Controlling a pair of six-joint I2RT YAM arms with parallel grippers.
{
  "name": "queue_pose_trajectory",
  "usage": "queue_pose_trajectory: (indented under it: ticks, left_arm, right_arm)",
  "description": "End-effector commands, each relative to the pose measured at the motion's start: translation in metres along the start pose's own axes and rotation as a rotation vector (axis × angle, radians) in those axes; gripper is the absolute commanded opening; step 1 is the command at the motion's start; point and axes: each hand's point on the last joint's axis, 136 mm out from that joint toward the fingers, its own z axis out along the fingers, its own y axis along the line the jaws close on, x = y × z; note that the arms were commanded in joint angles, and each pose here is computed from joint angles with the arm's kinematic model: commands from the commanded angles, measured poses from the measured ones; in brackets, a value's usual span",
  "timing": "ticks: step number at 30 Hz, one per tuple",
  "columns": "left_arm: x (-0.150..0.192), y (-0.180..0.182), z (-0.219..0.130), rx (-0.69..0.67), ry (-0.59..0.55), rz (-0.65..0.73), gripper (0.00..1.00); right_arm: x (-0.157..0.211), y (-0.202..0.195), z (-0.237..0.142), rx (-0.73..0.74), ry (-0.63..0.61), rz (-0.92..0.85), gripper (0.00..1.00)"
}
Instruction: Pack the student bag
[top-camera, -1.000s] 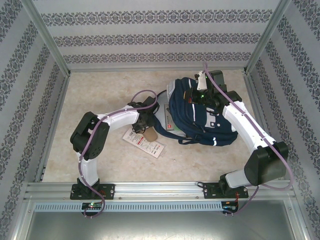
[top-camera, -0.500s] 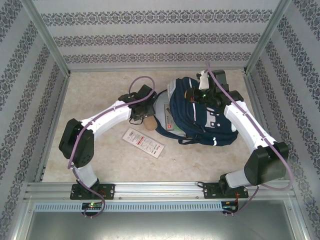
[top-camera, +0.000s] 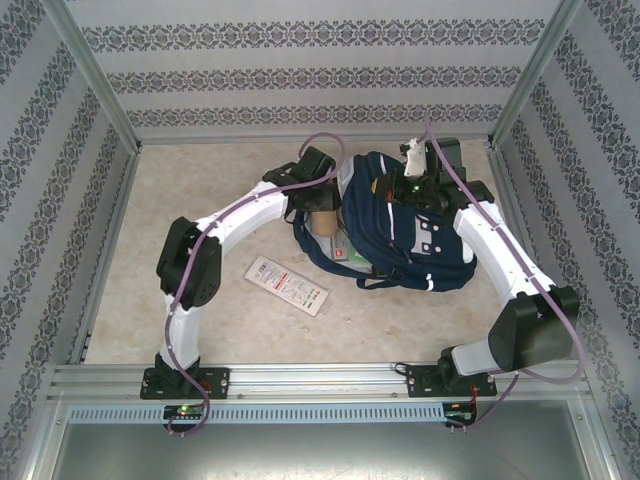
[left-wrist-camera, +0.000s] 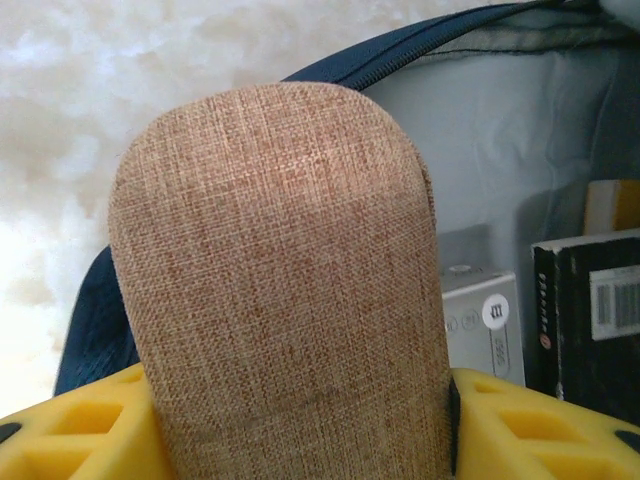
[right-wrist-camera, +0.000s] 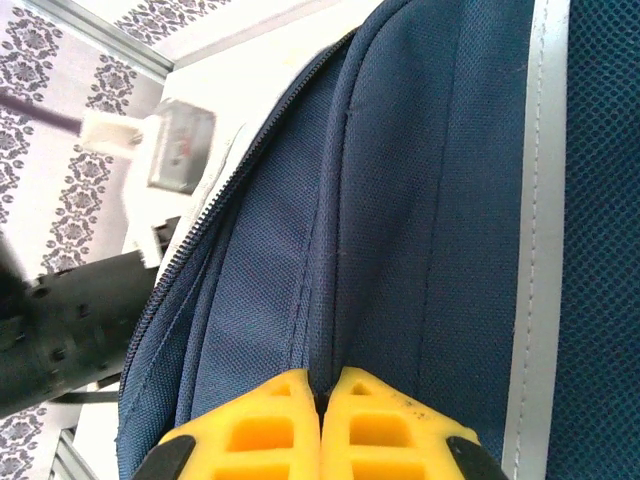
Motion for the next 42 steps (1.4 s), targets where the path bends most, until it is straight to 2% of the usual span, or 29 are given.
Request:
queue_pose_trajectory:
  ticks: [1, 5, 14, 23, 31, 37, 42]
  left_arm:
    - [-0.034, -0.020, -0.012, 0.069, -0.068, 0.020, 0.55]
    - [-0.042, -0.030, -0.009, 0.104, -0.079, 0.021, 0.55]
    - [-0.011, 0.004, 0.014, 0.026, -0.063, 0.022, 0.54]
    - [0.006, 0.034, 0.007, -0.067, -0.073, 0.050, 0.54]
    - [0.013, 0.042, -0.002, -0.086, -0.086, 0.044, 0.54]
    - [0.028, 0.042, 0.020, -0.075, -0.051, -0.025, 0.53]
    - [0.018, 0.036, 0.028, -0.073, -0.118, -0.112, 0.52]
  right_arm:
    - [-0.020, 0.040, -0.019, -0.147, -0.074, -0.076, 0.00]
    - [-0.020, 0.039, -0.018, -0.149, -0.072, -0.072, 0.01]
    - [-0.020, 0.039, -0.018, -0.153, -0.073, -0.070, 0.01]
    - [-0.015, 0.035, -0.018, -0.145, -0.067, -0.065, 0.01]
    - [-0.012, 0.035, -0.019, -0.145, -0.069, -0.064, 0.01]
    - [-0.012, 0.037, -0.020, -0.155, -0.068, -0.057, 0.01]
    - [-0.009, 0.038, -0.020, -0.160, -0.063, -0.054, 0.01]
